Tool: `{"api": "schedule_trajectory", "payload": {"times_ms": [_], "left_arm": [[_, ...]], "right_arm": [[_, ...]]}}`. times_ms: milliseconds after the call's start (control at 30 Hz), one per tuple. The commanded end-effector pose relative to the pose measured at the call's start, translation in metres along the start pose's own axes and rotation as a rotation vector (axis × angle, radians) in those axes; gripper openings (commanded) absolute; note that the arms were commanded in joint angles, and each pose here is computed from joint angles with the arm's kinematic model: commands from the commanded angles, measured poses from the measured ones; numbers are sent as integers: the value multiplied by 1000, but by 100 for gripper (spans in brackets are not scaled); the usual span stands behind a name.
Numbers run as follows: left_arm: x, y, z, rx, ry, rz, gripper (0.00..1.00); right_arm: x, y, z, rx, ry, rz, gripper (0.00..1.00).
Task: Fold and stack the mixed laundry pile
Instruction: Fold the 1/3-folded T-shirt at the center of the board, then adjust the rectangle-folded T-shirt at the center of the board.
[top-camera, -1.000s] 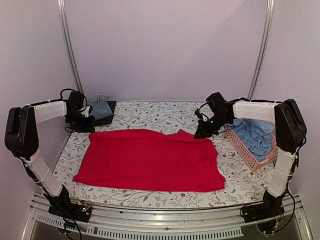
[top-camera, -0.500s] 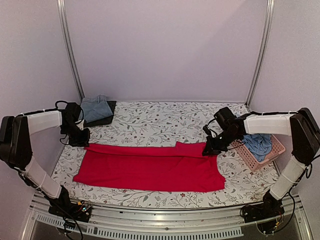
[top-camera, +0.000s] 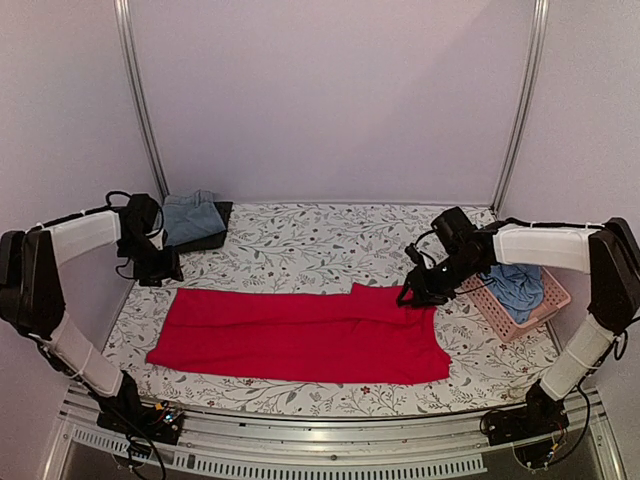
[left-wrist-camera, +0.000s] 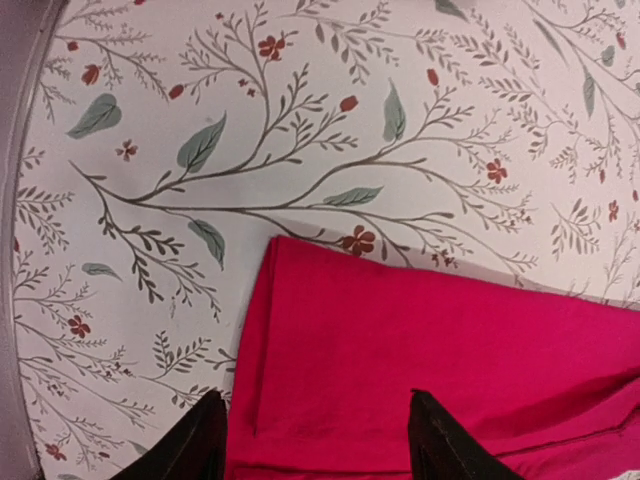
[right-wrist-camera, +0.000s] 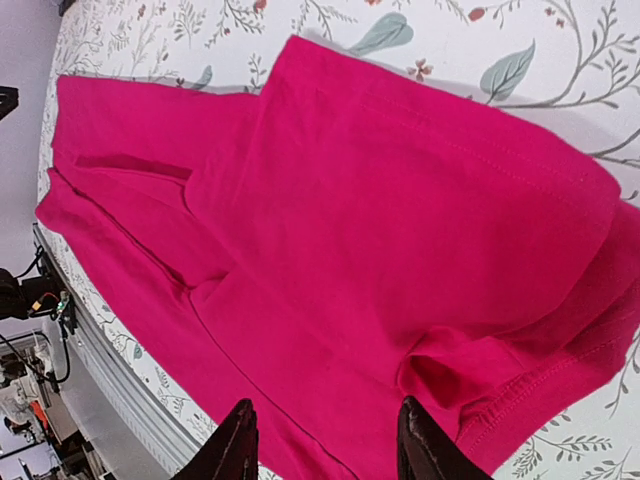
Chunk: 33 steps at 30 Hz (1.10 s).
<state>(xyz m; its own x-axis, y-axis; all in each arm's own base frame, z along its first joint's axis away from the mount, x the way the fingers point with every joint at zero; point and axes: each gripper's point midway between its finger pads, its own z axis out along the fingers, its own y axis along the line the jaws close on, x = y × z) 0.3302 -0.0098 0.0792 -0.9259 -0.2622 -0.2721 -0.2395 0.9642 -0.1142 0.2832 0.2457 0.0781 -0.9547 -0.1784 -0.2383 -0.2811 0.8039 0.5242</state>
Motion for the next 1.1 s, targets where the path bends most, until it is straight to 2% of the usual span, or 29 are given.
{"api": "schedule_trajectory", "payload": {"times_ms": [0,167,300,433,533,700,833,933,1067], "left_arm": [[-19,-36,-11,175,-33,54,61],[-24,-81,-7,308,-30,148,60],[-27,-111,-2,319,-20,228,60],[-22,-125,7,315,4,258,60],[-18,-146,8,370,11,295,61],[-11,-232,1,577,12,440,61],[-15,-309,0,699,2,514,57],[-8,-353,16,733,23,558,54],[12,-392,44,754,79,594,50]], "right_arm": [[-30,3,-31,-32,-97,-2,47],[-47,-4,-7,-26,-47,-1,47],[-52,-20,16,17,-4,25,48],[-48,-41,29,97,26,55,58],[-46,-45,31,110,36,56,60],[-60,-37,4,95,-44,68,61],[-67,-51,-20,107,-108,113,60],[-65,-60,-22,108,-110,126,59],[-67,-60,-12,80,-102,128,56]]}}
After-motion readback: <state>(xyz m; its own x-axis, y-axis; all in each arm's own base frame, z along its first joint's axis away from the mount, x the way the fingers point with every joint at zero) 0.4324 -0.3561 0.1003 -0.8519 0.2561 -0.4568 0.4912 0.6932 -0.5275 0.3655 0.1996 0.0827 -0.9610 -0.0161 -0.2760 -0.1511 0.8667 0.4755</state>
